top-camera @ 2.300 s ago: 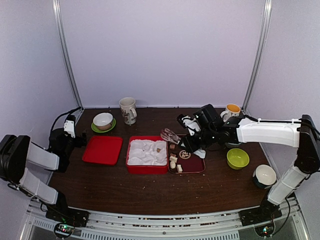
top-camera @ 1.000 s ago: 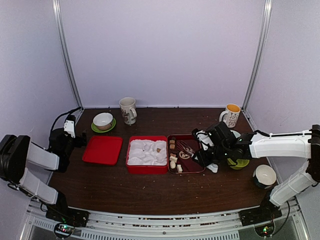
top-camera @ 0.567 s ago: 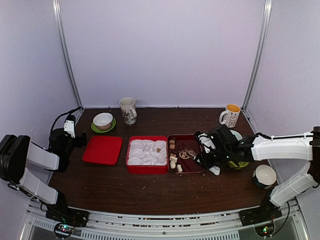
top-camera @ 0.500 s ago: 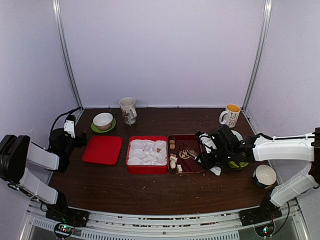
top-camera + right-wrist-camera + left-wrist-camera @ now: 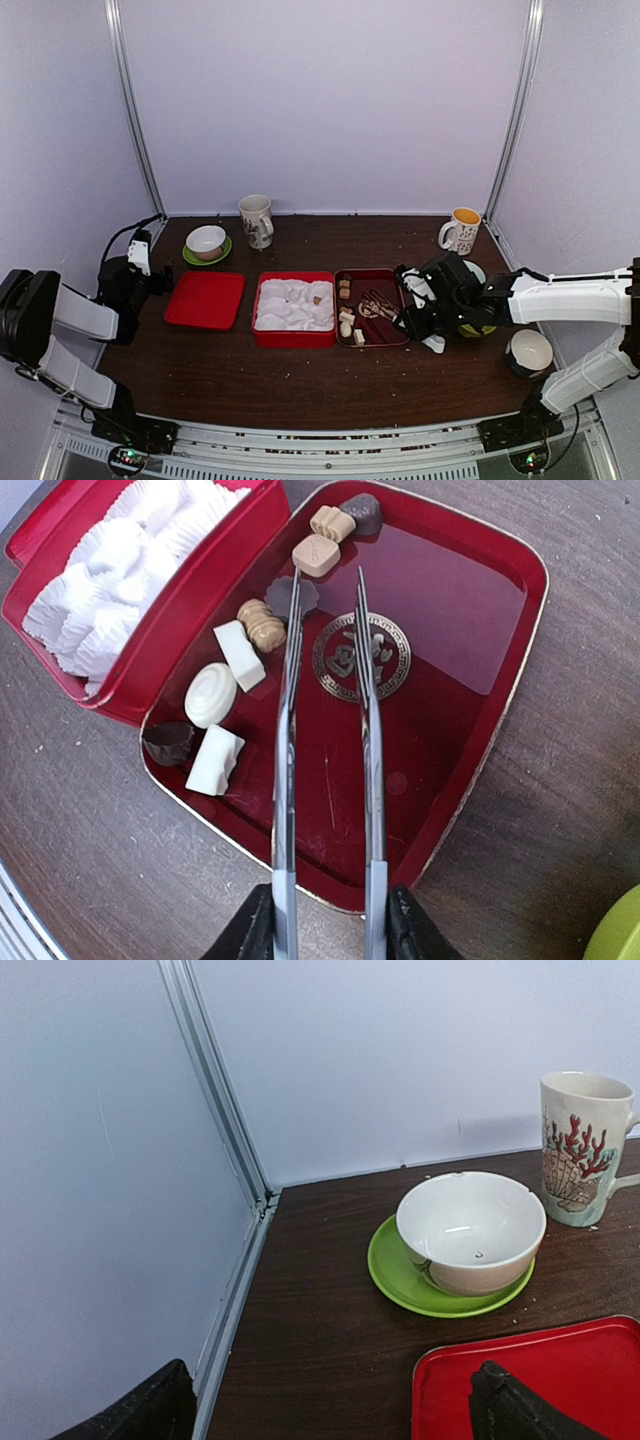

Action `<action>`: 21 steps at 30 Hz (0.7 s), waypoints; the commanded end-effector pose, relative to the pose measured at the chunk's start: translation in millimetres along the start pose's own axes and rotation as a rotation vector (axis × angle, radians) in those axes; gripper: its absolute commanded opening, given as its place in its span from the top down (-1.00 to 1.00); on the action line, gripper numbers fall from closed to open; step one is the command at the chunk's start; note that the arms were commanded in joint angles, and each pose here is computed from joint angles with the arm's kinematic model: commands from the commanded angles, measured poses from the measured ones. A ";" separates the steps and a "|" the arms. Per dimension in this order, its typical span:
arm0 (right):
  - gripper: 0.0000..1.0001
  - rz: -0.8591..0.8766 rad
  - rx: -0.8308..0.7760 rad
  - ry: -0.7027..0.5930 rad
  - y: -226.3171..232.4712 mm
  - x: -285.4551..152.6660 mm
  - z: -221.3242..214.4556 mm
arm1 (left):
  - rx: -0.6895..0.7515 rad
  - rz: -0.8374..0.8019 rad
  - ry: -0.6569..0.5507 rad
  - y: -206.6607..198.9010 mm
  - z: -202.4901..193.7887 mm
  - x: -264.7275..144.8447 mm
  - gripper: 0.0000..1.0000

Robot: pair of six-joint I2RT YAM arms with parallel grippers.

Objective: Pack the chocolate
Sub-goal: Pick up the fake chocolate from the plate.

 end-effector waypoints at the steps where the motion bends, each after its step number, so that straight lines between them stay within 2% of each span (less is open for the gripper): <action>1: 0.31 0.006 -0.022 0.034 1.3 -4.4 -7.3 | -0.011 0.027 -0.073 7.3 18.6 2.4 -0.96; 8: 0.30 0.114 -0.054 0.113 18.6 -12.5 -22.3 | -0.011 0.027 -0.072 7.2 18.4 2.3 -0.96; 21: 0.28 0.112 -0.039 0.146 27.5 -36.9 -18.1 | -0.012 0.029 -0.073 7.7 18.6 2.2 -0.96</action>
Point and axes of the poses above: each gripper's point midway between its finger pads, its own x axis out along the fingers, its own y axis along the line the jaws close on, z = x × y, the point moved 2 cm from there along -x, back along the fingers, and after that the axes turned 1 degree about -x, right-handed, at the moved point
